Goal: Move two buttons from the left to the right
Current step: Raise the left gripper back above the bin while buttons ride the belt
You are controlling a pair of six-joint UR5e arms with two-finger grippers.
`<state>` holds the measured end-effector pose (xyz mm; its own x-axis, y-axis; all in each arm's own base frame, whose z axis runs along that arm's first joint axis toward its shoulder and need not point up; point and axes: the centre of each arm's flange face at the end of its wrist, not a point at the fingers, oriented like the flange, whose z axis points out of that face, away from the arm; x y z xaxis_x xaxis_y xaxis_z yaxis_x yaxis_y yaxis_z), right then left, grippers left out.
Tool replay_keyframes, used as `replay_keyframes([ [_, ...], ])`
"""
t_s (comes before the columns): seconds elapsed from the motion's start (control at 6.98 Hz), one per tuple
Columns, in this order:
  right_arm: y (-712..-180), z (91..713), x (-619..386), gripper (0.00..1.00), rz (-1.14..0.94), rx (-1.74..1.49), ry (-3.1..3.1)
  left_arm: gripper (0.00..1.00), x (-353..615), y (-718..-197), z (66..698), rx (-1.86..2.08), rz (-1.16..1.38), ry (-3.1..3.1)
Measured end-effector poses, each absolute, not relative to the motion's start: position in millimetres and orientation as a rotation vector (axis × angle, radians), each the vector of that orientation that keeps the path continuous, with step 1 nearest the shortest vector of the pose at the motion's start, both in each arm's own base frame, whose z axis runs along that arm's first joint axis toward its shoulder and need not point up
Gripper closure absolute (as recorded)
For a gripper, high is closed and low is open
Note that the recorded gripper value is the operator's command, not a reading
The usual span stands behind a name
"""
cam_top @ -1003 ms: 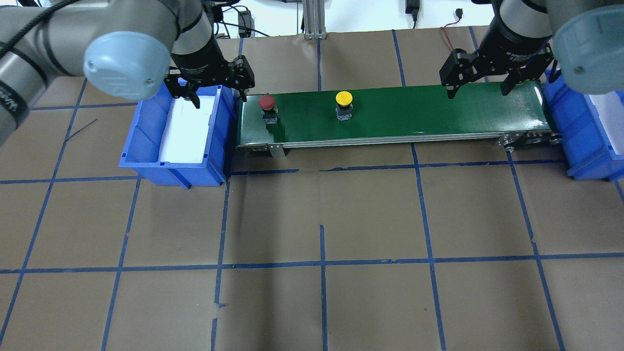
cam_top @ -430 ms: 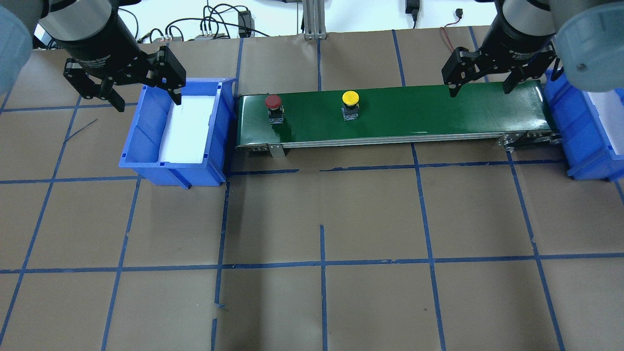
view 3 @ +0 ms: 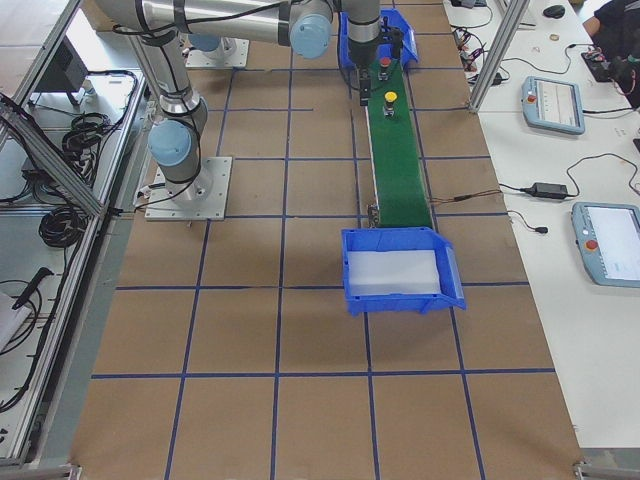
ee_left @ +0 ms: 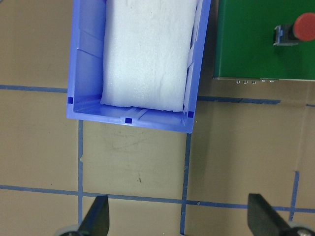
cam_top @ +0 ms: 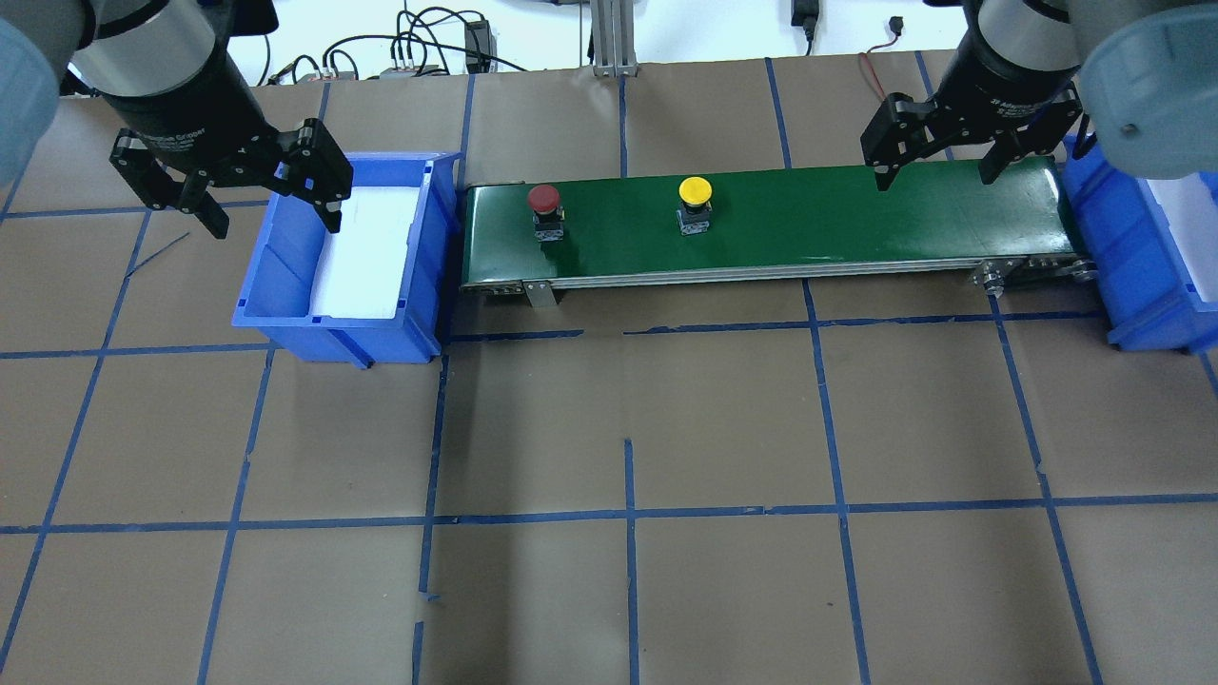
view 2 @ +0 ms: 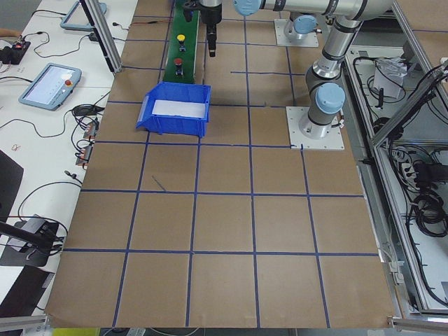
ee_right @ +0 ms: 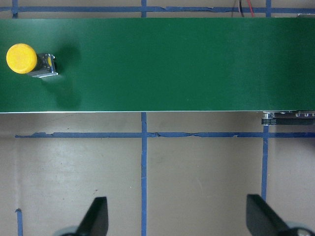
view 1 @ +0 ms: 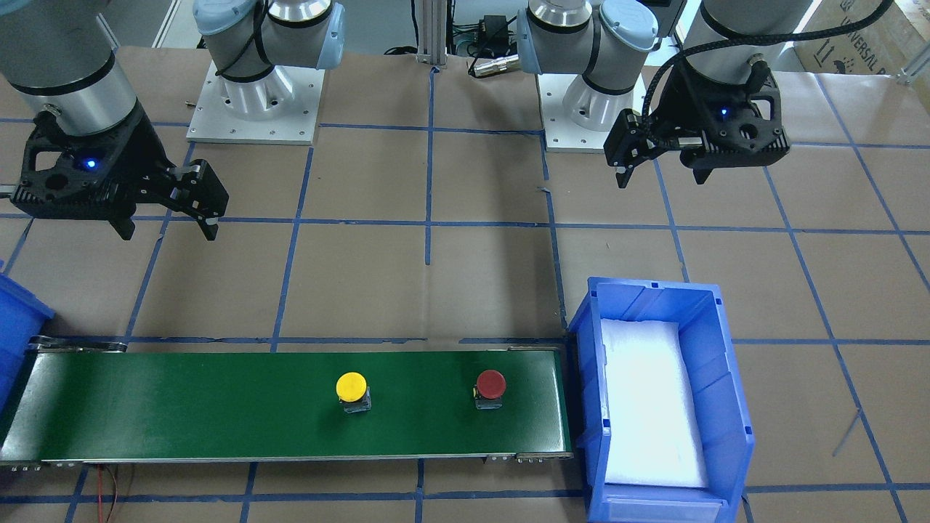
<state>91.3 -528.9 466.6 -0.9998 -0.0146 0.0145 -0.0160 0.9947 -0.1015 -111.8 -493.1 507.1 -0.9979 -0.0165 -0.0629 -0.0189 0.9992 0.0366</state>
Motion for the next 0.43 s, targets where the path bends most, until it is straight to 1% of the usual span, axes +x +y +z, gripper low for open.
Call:
replay_keyframes([
  [0.14,-529.1,466.3,91.3,0.0,0.158,0.024,-3.124,0.0,-111.2,-492.5,507.0,0.008,0.07,3.078],
  [0.43,-529.5,466.9,91.2,0.0,0.162,0.024,-3.123,0.0,-112.7,-498.3,511.3,0.013,-0.019,3.084],
])
